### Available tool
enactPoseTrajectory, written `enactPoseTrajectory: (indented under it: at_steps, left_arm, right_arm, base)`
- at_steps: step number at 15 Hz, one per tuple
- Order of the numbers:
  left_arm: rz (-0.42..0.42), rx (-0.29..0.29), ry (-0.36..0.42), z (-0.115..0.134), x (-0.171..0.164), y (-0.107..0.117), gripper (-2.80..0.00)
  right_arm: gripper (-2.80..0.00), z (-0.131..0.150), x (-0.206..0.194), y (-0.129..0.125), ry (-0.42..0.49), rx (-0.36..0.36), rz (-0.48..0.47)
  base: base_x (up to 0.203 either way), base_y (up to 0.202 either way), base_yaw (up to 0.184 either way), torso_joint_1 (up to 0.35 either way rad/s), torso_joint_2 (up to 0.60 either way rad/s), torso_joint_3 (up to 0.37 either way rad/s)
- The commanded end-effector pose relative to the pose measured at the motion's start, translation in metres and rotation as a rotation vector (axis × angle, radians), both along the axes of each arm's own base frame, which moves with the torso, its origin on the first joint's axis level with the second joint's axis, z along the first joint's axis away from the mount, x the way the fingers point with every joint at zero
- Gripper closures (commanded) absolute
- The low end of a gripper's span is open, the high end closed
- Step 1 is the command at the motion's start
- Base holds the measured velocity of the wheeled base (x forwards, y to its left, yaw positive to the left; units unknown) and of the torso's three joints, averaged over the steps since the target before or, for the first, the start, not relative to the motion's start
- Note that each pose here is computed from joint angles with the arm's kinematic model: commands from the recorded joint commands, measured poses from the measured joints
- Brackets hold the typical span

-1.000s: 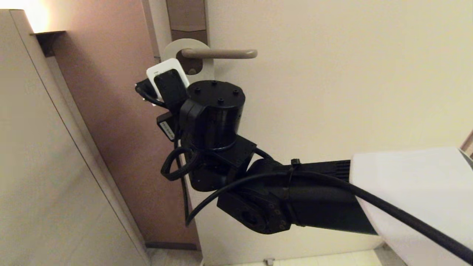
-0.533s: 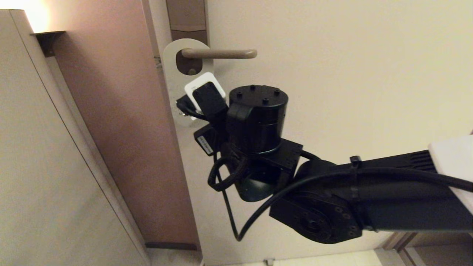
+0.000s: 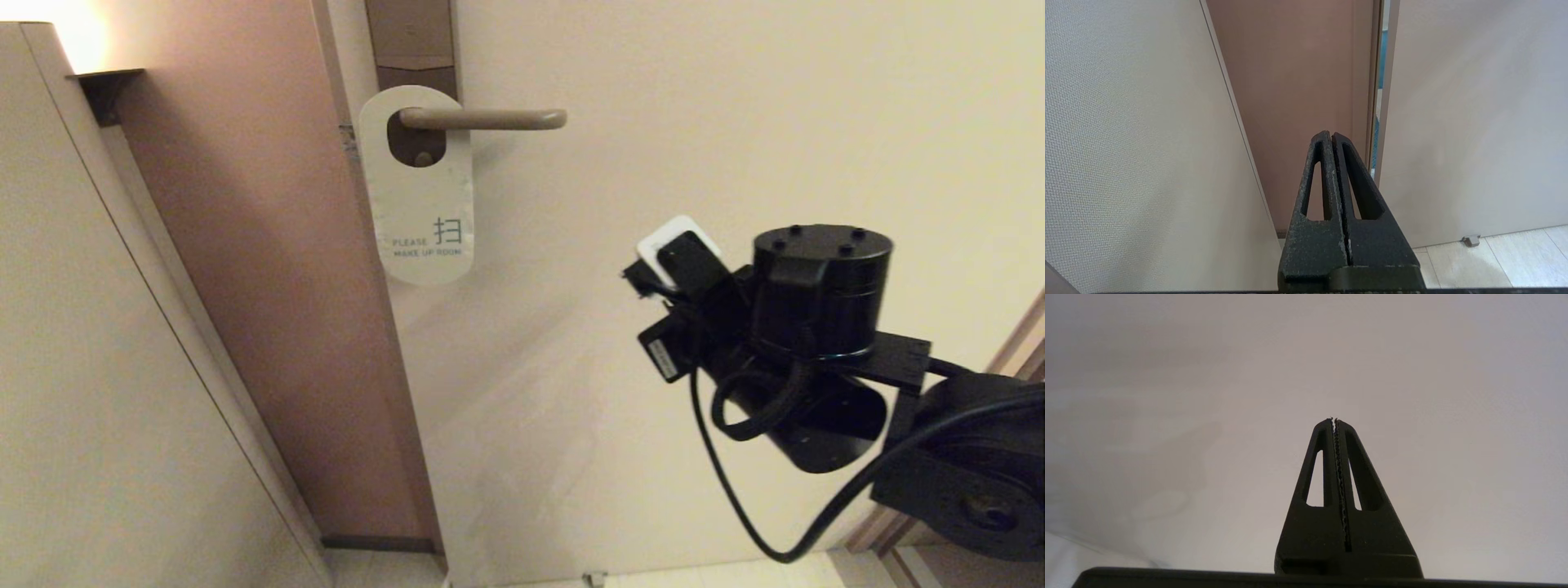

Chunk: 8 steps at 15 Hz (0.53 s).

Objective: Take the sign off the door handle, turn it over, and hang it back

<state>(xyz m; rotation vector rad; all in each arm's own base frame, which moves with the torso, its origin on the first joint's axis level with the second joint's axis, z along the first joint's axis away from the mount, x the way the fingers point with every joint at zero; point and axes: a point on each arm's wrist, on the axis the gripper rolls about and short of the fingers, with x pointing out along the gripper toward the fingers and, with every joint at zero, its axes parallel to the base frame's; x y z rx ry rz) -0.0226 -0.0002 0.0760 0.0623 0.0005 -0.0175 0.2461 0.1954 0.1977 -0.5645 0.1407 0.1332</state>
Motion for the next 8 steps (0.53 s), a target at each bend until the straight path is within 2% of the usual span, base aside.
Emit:
enactPoseTrajectory:
  at_steps: [1,3,4,6,8]
  left_arm:
    - [0.001,0.001,0.0,0.0,0.0,0.0,0.0]
    - [0.001,0.001,-0.001,0.0,0.0,0.0,0.0]
    - [0.001,0.001,0.0,0.0,0.0,0.0,0.0]
    - [0.001,0.001,-0.001,0.0,0.0,0.0,0.0]
    - [0.001,0.001,-0.001,0.0,0.0,0.0,0.0]
  right_arm:
    - [0.0,0.01,-0.009,-0.044,-0.017,0.015,-0.084]
    - [0.0,-0.004,-0.019,-0.087,0.041,-0.005,-0.179]
    - [0.0,-0.011,-0.027,-0.103,0.074,0.002,-0.197]
    - [0.0,-0.022,-0.046,-0.132,0.122,0.04,-0.188]
    - [0.0,-0.025,-0.065,-0.148,0.119,0.089,-0.19]
  base:
    - [0.0,0.0,0.0,0.0,0.0,0.0]
    - [0.0,0.0,0.0,0.0,0.0,0.0]
    - [0.0,0.0,0.0,0.0,0.0,0.0]
    - [0.0,0.0,0.0,0.0,0.0,0.0]
    - [0.0,0.0,0.0,0.0,0.0,0.0]
